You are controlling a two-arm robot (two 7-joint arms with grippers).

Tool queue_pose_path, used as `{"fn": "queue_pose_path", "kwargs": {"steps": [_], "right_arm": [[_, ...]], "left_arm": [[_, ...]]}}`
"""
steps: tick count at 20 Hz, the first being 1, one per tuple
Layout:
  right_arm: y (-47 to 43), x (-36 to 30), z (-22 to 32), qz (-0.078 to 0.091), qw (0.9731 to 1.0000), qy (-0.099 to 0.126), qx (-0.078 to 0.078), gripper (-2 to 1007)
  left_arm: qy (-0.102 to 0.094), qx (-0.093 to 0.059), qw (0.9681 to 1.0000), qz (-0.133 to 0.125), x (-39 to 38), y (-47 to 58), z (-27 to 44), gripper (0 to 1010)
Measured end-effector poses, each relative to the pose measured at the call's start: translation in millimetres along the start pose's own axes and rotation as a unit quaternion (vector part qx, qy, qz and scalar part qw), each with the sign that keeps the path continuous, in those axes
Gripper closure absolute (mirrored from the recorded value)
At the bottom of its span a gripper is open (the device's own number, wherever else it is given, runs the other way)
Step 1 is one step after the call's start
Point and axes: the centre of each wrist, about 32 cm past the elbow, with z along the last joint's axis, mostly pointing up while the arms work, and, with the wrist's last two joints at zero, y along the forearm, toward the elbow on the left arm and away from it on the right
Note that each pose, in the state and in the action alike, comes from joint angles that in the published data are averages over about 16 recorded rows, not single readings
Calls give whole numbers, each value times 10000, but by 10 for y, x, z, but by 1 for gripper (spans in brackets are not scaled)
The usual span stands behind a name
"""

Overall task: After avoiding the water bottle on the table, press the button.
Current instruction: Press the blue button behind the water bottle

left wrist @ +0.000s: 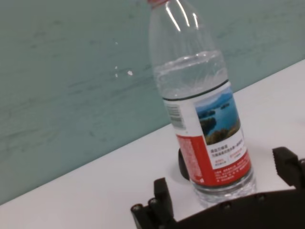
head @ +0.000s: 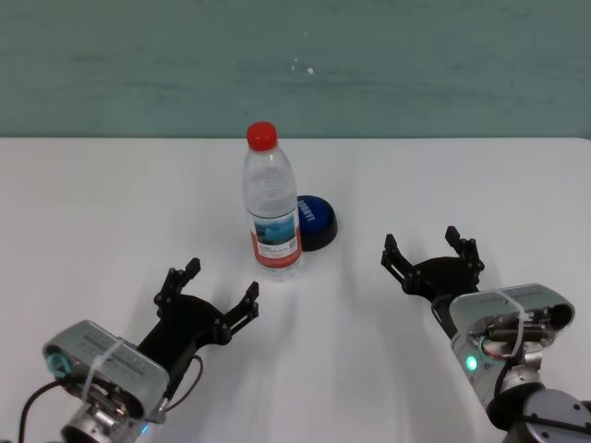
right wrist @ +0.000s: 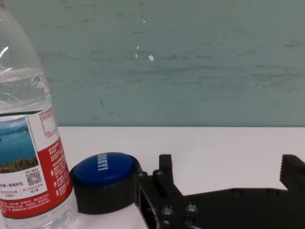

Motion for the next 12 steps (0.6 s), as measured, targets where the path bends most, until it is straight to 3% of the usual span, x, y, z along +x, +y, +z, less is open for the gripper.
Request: {"fn": "queue_pose_path", "kwargs": {"steps": [6,12], "right_arm": [[0,0,0,0,10000,0,0,1],[0,0,0,0,10000,0,0,1]], "left_arm": [[-174,-118,9998,15,66,-9,-20,10],[-211,-163,9996,41,120,-1,-3,10]]}}
